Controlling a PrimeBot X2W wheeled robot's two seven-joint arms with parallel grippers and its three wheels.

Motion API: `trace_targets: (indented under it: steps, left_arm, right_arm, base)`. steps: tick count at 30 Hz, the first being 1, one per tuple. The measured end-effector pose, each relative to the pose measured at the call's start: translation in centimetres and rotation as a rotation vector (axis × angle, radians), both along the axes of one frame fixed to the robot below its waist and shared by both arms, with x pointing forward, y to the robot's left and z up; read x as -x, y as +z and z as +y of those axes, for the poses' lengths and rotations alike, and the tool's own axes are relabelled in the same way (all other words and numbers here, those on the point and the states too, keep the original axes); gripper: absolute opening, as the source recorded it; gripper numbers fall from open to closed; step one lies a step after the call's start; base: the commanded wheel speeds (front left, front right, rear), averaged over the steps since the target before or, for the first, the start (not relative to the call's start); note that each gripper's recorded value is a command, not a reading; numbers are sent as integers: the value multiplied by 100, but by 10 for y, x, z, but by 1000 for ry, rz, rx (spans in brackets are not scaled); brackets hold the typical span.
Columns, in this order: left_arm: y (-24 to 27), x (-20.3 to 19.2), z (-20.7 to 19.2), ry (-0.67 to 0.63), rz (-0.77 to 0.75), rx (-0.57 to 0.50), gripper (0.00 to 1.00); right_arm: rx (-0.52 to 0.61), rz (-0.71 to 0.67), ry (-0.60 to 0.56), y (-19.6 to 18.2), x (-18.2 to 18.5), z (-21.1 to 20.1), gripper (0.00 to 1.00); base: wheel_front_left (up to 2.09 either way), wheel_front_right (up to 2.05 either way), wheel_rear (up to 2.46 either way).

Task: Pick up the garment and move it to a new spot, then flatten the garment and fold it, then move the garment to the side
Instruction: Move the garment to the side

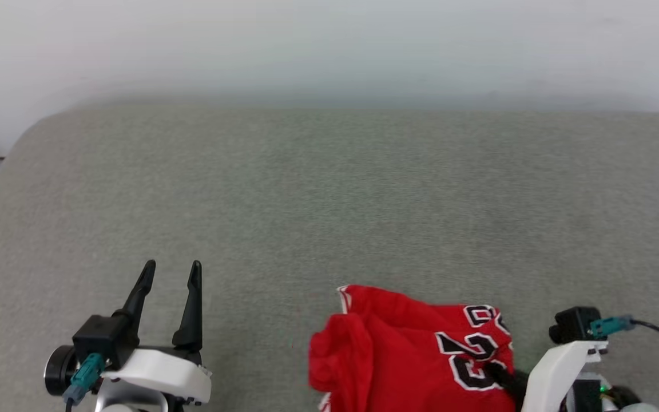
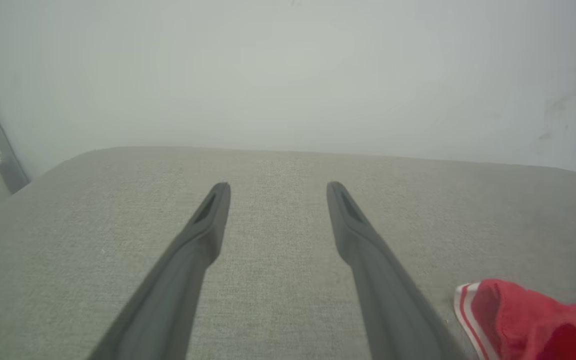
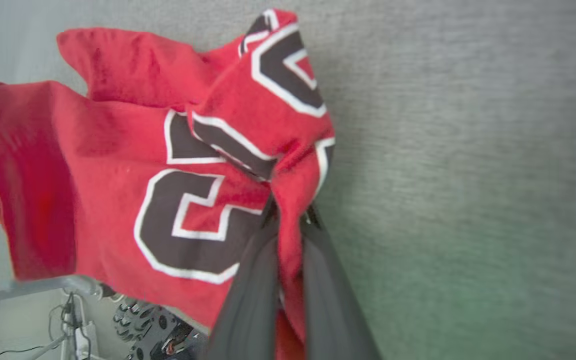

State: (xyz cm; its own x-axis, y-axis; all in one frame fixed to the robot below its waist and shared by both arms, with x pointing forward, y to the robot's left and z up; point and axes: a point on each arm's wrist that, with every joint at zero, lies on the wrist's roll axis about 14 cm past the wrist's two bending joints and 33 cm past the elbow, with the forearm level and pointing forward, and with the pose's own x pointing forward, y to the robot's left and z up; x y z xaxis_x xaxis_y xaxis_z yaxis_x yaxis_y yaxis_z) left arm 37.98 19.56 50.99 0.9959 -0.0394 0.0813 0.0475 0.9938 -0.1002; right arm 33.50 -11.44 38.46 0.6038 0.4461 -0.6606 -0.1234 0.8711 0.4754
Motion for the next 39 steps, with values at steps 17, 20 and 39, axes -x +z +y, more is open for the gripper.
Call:
trace_targets:
  steps: [17, 20, 39]
  left_arm:
    - [11, -54, -114, -349, -66, -3, 100]
    - [9, -69, -138, -420, -70, -4, 100]
    - [-34, -157, -200, -648, -80, 21, 100]
  right_arm:
    - [413, -170, -263, 61, 4, -152, 0]
    - [450, -187, -323, 69, 1, -173, 0]
    - [767, -109, -674, 65, -52, -335, 0]
  base:
    - [0, 0, 0]
    - [0, 0, 0]
    - [0, 0, 0]
